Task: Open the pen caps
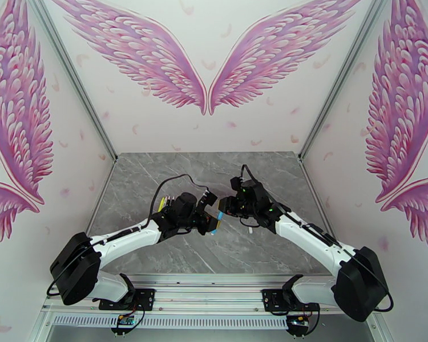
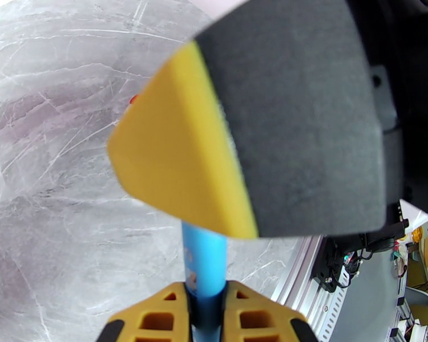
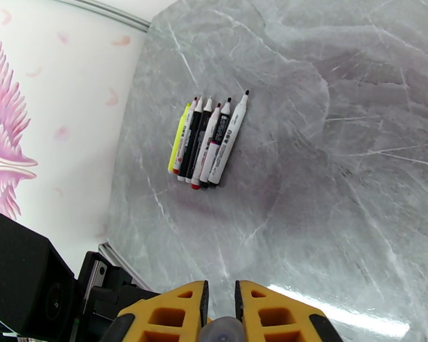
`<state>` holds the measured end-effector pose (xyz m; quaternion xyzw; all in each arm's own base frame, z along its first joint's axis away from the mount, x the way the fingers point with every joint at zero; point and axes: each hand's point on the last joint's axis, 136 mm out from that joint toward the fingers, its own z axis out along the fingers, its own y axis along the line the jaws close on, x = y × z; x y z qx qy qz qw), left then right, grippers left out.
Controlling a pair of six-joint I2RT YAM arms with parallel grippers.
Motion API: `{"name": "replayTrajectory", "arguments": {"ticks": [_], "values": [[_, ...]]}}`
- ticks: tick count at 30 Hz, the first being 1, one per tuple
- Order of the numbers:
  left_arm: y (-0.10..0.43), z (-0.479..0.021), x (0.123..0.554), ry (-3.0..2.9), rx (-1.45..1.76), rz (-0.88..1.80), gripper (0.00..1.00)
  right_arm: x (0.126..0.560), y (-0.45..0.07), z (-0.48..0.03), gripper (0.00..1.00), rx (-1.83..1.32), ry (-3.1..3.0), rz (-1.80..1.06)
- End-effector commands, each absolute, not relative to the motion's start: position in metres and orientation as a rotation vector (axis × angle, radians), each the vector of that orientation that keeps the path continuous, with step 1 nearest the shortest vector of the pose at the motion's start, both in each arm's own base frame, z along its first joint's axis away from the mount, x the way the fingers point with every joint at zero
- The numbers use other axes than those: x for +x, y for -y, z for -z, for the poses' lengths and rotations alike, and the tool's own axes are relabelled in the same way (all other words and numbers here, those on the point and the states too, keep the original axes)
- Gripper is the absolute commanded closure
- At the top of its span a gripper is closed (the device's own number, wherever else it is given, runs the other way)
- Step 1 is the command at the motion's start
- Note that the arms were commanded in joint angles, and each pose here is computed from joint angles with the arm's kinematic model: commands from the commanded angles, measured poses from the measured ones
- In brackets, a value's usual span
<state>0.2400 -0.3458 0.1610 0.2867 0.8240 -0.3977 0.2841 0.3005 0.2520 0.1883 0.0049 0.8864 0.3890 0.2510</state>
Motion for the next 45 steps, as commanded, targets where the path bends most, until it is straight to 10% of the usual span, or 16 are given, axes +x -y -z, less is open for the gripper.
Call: {"name": "replayTrajectory", "arguments": {"ticks": [1, 10, 25, 45], "values": [[0.349, -0.177, 0.235, -2.145, 0.776, 1.112, 0.77, 0.306, -0.261, -0.208, 0.85, -0.012, -2.355, -1.087], [0.349, -0.173, 0.236, -2.144, 0.753, 1.134, 0.65, 0.300, -0.266, -0.225, 0.85, -0.027, -2.324, -1.163], [0.342, -0.180, 0.233, -2.121, 0.758, 1.125, 0.95, 0.300, -0.262, -0.229, 0.86, -0.031, -2.318, -1.159], [0.351, -0.164, 0.214, -2.150, 0.869, 0.909, 1.00, 0.327, -0.220, -0.258, 0.88, 0.205, -2.196, -0.962]]}}
